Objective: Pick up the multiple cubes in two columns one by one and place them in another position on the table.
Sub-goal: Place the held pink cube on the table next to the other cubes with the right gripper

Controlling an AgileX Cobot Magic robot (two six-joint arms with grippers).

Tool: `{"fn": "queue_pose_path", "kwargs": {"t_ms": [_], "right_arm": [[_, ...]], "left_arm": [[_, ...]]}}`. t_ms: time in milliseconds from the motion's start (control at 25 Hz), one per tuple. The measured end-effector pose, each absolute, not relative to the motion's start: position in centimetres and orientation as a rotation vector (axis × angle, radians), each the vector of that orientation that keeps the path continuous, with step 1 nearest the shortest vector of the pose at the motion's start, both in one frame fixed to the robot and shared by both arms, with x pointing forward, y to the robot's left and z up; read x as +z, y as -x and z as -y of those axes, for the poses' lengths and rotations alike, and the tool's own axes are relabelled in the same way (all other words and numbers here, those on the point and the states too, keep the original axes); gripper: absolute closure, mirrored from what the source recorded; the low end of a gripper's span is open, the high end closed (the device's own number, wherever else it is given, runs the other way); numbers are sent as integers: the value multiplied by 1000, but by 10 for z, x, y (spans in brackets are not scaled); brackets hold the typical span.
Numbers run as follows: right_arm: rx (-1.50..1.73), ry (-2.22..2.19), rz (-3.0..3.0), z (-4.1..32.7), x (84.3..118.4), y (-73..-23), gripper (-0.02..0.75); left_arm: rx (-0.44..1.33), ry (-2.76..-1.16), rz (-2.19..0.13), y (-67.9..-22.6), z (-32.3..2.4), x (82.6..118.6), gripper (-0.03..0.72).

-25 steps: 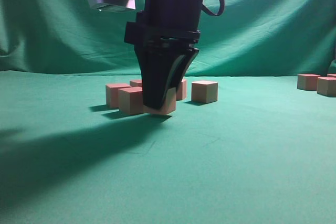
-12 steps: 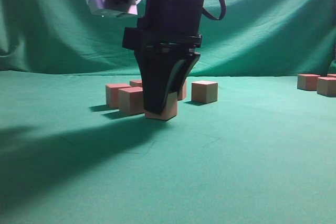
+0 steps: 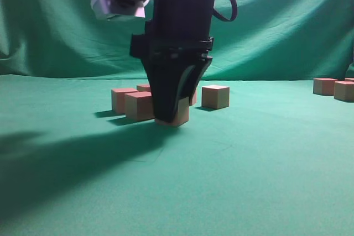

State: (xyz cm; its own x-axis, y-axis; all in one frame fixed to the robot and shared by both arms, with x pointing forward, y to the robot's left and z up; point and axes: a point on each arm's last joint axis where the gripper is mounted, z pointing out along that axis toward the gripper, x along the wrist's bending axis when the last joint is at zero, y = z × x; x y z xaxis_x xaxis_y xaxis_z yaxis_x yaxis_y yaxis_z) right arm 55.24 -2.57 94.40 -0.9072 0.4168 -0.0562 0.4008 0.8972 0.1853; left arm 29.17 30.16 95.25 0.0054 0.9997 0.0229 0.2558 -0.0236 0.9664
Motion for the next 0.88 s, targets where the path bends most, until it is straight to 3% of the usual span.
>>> {"fn": "queue_pose_path", "kwargs": {"t_ms": [280, 560, 880], "right_arm": [[258, -668, -2951, 26, 942, -554, 229], [237, -703, -2960, 22, 964, -558, 207], [285, -773, -2918, 12, 1027, -570, 207]], "left_arm": [[1091, -1417, -1384, -292, -302, 953, 688], [1091, -1417, -1384, -292, -302, 953, 688], [1091, -1417, -1384, -292, -302, 953, 688]]}}
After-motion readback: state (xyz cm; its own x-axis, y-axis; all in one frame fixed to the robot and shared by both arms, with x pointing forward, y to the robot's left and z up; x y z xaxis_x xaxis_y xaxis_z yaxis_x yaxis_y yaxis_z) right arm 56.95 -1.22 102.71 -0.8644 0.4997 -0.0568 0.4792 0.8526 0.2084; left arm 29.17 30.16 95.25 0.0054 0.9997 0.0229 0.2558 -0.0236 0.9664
